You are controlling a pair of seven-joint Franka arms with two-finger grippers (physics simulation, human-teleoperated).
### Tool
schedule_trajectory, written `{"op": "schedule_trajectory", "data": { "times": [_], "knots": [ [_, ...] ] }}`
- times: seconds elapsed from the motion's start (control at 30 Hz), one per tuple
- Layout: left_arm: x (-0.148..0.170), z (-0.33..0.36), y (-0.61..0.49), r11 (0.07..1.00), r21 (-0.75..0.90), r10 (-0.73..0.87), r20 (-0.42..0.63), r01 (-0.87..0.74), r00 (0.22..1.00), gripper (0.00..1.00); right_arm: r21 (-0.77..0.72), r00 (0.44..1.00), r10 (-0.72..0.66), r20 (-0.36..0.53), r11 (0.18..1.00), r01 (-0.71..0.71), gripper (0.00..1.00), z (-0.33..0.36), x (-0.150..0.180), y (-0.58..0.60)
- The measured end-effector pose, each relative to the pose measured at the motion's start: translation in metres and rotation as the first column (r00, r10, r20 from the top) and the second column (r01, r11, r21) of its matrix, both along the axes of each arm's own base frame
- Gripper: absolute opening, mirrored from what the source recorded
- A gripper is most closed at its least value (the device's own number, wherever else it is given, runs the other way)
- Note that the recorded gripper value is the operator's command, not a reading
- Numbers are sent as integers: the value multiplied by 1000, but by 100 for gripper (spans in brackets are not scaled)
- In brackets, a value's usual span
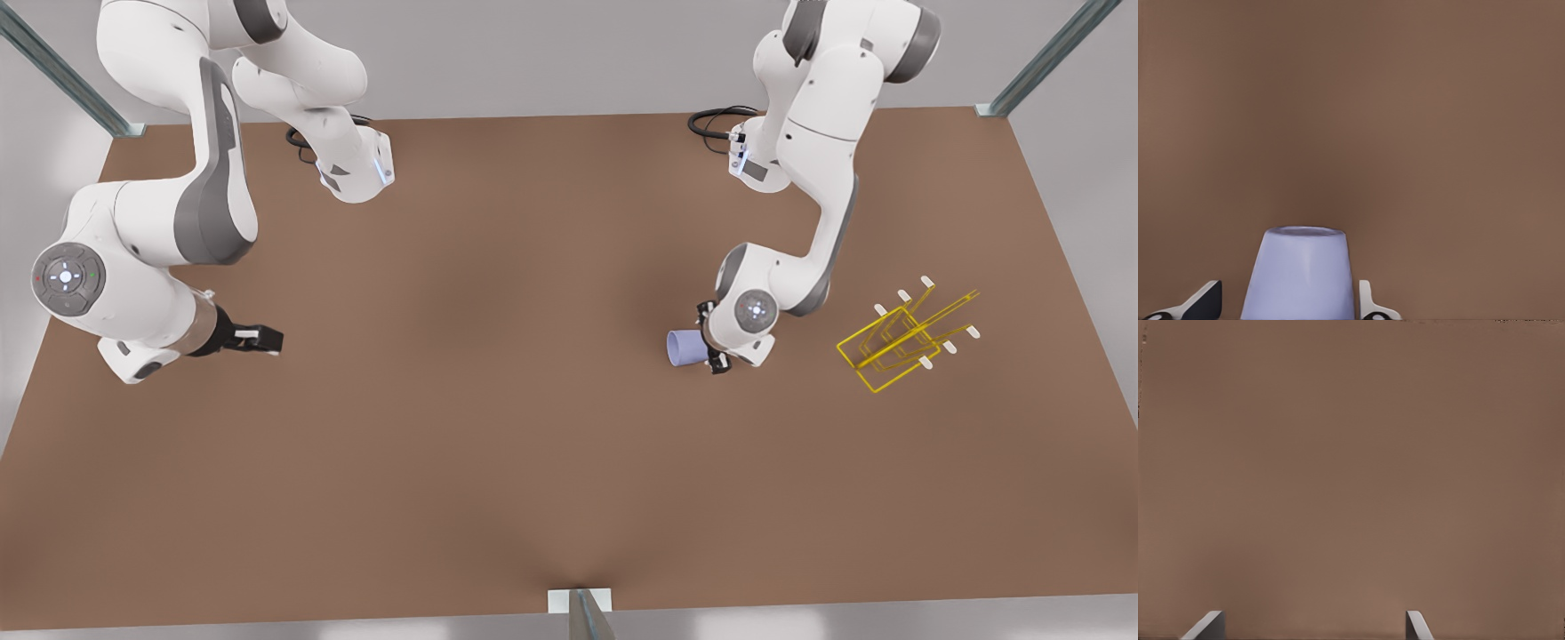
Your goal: Place the cup on the cup holder
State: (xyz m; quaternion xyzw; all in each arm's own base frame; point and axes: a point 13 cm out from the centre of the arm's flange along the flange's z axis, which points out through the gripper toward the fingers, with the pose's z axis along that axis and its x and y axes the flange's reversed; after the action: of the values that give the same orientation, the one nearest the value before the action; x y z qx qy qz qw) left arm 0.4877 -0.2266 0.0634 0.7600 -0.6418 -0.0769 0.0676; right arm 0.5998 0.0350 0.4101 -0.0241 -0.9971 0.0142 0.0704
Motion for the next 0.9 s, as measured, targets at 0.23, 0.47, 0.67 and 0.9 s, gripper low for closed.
{"op": "schedule_trajectory", "data": {
  "times": [0.23,0.47,0.67,0.9],
  "knots": [
    [-7,-20,-2,997,24,76,-15,-76,997,100,11,998,56,-15,998,-56,100,-1,-3,1],
    [-8,-30,-9,992,35,122,-14,-122,992,75,18,995,94,-29,995,-93,100,-4,-5,1],
    [10,4,-18,989,9,146,34,-146,989,70,23,993,115,-35,993,-115,100,-5,-7,1],
    [113,128,-1,989,71,120,130,-130,984,71,27,990,133,-39,991,-132,100,-5,-8,1]
  ]
}}
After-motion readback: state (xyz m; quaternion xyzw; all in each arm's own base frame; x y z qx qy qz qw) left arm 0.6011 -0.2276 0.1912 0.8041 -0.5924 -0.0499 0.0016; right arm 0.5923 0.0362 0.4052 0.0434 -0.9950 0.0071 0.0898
